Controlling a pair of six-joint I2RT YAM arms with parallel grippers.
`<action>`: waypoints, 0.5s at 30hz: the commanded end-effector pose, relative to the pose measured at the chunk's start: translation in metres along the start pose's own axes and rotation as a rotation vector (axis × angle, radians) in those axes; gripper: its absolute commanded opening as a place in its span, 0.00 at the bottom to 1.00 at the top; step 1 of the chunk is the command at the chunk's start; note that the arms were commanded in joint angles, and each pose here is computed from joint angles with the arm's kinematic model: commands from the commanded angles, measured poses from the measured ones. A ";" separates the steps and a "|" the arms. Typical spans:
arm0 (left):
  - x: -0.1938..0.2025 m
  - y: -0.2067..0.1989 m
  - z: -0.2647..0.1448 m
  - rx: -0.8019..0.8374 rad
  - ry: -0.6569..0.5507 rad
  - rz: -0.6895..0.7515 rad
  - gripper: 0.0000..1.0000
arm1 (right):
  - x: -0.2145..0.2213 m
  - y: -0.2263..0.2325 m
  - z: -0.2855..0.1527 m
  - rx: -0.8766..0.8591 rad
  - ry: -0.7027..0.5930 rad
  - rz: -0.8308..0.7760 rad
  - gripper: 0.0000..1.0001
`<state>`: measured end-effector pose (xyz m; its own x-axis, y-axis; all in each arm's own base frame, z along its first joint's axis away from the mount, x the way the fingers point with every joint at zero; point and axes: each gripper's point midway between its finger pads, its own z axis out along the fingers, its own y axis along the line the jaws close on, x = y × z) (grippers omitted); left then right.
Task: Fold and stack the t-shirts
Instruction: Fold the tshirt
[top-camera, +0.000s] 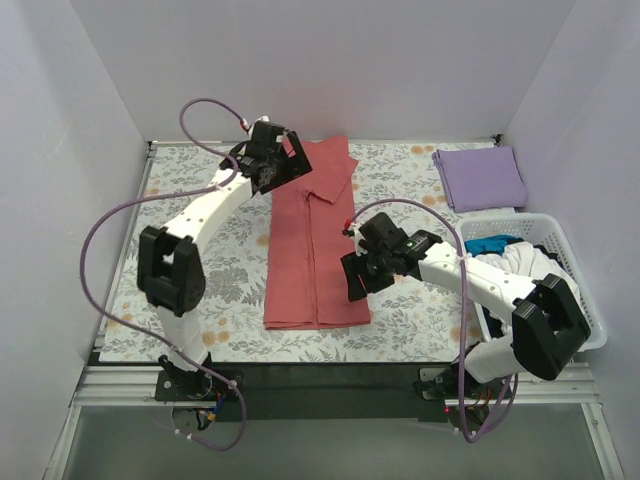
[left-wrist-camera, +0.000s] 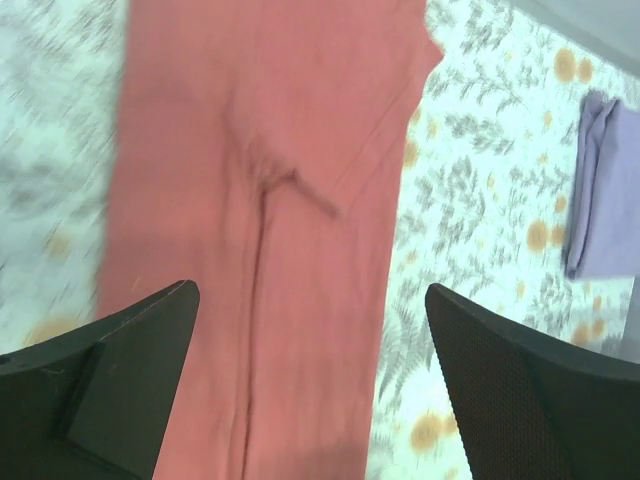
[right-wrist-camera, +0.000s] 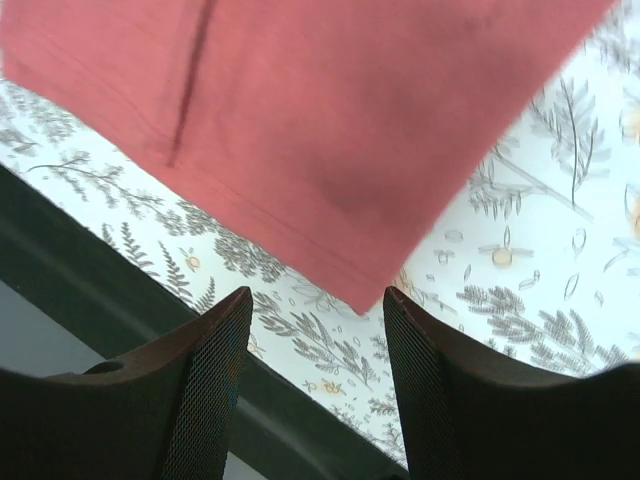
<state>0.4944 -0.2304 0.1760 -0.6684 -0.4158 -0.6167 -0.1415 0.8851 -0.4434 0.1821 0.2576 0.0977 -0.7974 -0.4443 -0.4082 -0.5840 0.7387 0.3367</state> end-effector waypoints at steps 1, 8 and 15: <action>0.020 0.034 -0.060 -0.073 0.022 -0.020 0.96 | 0.012 -0.013 -0.003 0.072 -0.028 0.134 0.62; 0.145 0.131 -0.121 -0.222 0.290 0.029 0.96 | 0.033 -0.024 0.004 0.086 -0.076 0.257 0.61; 0.218 0.162 -0.165 -0.201 0.460 -0.032 0.91 | 0.035 -0.028 0.011 0.093 -0.062 0.276 0.66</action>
<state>0.2253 -0.1321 0.0630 -0.9028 -0.3307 -0.2750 -0.2798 0.9372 -0.2083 0.1612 0.2162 0.0597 -0.9125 -0.2294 -0.3387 -0.3458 0.8749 0.3390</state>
